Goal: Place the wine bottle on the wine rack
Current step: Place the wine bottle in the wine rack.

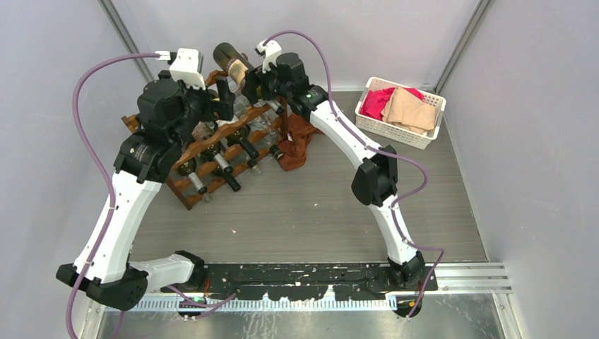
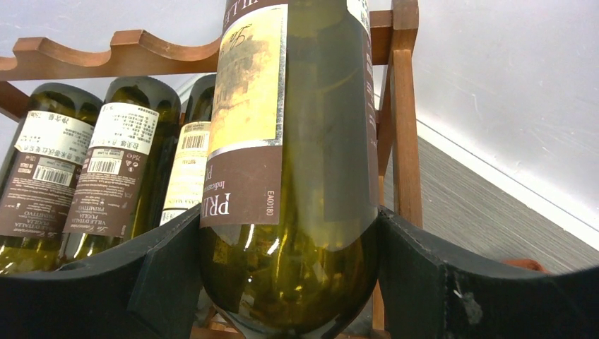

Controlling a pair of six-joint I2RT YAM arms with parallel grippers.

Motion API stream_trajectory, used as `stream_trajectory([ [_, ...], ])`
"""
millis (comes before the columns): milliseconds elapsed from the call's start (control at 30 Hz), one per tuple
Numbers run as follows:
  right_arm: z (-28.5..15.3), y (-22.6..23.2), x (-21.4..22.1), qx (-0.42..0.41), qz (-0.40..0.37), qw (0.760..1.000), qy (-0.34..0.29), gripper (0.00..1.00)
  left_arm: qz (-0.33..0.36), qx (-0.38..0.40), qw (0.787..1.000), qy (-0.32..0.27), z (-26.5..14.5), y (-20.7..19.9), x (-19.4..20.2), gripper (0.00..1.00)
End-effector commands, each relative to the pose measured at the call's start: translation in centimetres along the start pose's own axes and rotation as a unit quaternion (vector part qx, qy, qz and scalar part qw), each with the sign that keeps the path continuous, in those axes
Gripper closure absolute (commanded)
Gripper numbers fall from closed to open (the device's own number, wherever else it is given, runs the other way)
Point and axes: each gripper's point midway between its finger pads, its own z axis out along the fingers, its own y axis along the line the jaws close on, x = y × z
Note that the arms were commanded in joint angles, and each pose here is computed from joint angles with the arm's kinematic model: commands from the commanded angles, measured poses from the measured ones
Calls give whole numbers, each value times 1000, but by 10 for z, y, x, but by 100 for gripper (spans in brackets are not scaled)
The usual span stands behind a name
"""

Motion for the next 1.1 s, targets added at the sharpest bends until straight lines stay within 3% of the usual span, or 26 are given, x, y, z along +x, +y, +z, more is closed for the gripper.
stream_trajectory([
  [0,-12,16,-67,-2,-25,995,-94,51,-19,0,999,-47,-4,1,-29,2],
  [433,-9,13,-60,13,-34,996,-85,25,-33,5,998,-55,-8,-1,-33,2],
  [833,-13,16,-63,10,-34,995,-88,8,-63,11,996,-62,-18,-2,-32,2],
  [1067,-25,24,-81,0,-32,994,-106,3,-89,19,993,-70,-26,-5,-33,3],
])
